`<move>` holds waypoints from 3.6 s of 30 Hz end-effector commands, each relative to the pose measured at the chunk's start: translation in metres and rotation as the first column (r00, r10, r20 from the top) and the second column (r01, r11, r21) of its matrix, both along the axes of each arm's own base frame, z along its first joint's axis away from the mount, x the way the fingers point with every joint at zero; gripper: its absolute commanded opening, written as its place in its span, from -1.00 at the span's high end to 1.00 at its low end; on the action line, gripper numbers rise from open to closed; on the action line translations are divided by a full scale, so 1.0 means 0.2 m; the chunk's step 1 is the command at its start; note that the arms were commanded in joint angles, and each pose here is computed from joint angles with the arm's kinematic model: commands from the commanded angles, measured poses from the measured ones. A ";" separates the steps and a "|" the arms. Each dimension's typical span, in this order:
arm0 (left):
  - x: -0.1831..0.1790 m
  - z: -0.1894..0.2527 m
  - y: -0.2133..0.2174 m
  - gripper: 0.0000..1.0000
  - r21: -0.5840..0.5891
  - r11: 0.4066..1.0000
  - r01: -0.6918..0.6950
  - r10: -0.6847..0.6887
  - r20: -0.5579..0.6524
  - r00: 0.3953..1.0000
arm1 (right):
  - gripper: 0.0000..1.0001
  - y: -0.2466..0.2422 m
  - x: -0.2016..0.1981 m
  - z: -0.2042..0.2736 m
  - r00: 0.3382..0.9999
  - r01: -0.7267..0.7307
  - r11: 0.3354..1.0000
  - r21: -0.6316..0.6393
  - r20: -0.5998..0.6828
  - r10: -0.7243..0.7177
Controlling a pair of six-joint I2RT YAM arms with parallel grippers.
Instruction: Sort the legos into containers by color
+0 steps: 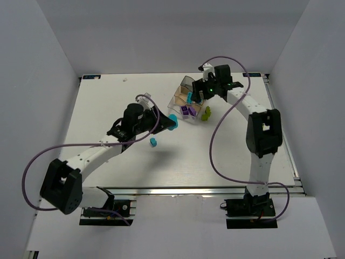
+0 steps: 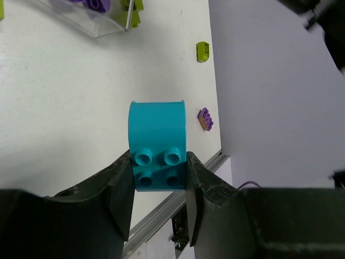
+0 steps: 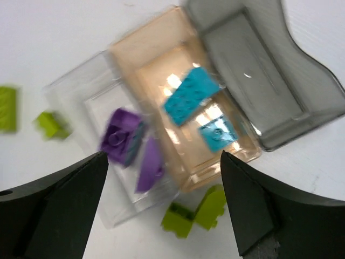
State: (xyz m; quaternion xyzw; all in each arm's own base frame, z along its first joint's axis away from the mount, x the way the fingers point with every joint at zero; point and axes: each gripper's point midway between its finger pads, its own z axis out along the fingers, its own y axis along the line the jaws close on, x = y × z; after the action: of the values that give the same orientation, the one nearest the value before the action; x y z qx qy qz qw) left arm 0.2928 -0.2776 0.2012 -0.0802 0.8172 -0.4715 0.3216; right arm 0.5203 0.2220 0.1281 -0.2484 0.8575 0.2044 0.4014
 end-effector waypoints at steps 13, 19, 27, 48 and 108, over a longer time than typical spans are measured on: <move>0.68 -0.11 -0.26 0.98 0.188 0.982 -0.027 0.033 -0.028 0.999 | 1.00 -0.07 -0.80 0.61 0.810 -0.492 0.869 0.048 0.391 0.437; 1.03 -0.14 -0.33 0.97 0.179 0.974 -0.136 0.145 -0.037 0.989 | 1.00 -0.15 -0.96 0.54 0.839 -0.443 0.894 0.062 0.380 0.389; 1.35 -0.19 -0.34 0.92 0.115 0.948 -0.296 0.308 -0.110 0.945 | 1.00 -0.20 -1.03 0.47 0.874 -0.394 0.913 0.104 0.349 0.338; 1.37 -0.21 -0.33 -0.22 0.121 0.930 -0.347 0.362 -0.154 0.919 | 1.00 -0.23 -1.04 0.44 0.889 -0.372 0.920 0.122 0.332 0.316; -0.45 -0.19 1.04 -0.30 0.350 0.702 -0.620 0.652 0.034 0.757 | -0.77 1.03 -1.19 -0.25 0.958 -0.243 0.955 -0.170 -0.198 0.209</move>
State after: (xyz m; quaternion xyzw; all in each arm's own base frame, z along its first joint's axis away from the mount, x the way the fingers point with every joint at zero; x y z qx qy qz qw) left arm 0.2088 -0.0770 0.1692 -0.3070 0.8212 -0.1941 0.4401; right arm 0.2731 0.4211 0.0695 -0.3887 0.8641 0.1952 0.2533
